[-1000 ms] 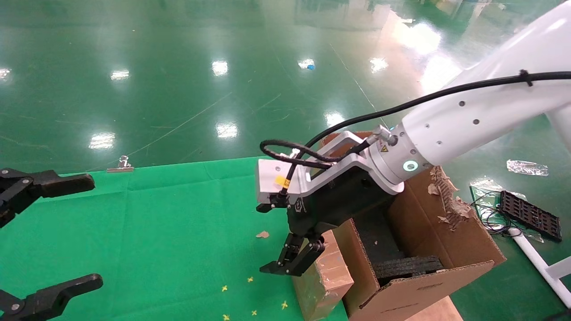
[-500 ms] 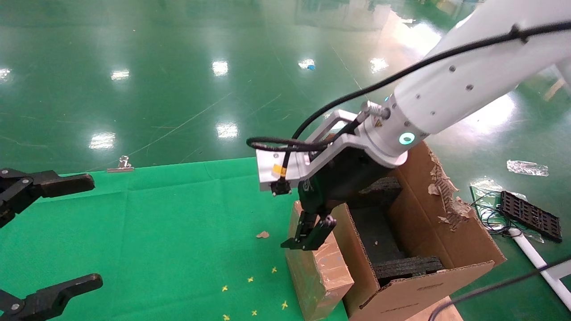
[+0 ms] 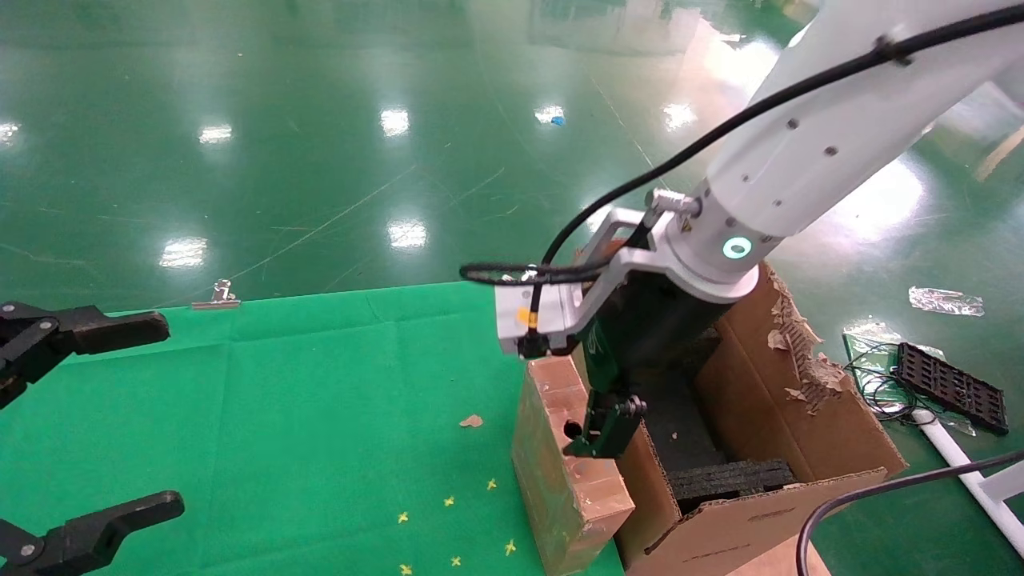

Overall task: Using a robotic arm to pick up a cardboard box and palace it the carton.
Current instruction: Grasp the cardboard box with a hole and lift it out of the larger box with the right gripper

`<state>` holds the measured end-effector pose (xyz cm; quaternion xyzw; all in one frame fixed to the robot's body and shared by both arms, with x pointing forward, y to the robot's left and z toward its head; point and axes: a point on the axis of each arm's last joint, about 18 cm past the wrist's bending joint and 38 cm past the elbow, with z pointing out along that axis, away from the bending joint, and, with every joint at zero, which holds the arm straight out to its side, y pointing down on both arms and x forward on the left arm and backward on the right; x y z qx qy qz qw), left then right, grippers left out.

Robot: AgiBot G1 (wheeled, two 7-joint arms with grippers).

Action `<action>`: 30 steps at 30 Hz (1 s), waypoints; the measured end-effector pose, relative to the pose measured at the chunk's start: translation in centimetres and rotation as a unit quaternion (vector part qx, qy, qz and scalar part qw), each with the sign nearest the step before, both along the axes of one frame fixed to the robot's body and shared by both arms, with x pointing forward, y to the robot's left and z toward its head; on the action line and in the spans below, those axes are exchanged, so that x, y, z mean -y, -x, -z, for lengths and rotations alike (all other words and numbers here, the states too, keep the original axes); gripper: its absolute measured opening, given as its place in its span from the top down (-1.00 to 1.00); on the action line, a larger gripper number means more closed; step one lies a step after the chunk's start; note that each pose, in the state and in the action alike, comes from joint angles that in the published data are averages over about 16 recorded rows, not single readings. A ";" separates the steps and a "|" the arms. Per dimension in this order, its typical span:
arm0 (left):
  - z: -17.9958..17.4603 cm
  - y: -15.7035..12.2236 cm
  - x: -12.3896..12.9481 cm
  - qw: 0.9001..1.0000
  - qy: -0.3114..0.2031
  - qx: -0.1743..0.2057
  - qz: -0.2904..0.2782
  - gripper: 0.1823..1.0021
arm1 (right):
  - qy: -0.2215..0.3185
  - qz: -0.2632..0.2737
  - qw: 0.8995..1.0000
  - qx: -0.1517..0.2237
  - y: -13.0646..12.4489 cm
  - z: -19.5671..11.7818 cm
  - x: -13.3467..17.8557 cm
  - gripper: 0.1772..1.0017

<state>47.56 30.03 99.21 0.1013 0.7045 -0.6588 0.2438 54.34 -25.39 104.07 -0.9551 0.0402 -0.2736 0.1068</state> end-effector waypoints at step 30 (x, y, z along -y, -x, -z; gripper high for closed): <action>0.0 0.0 0.0 1.000 0.000 0.000 0.000 -1.00 | -0.211 0.359 0.890 -0.184 -4.4 2.2 3.1 -1.00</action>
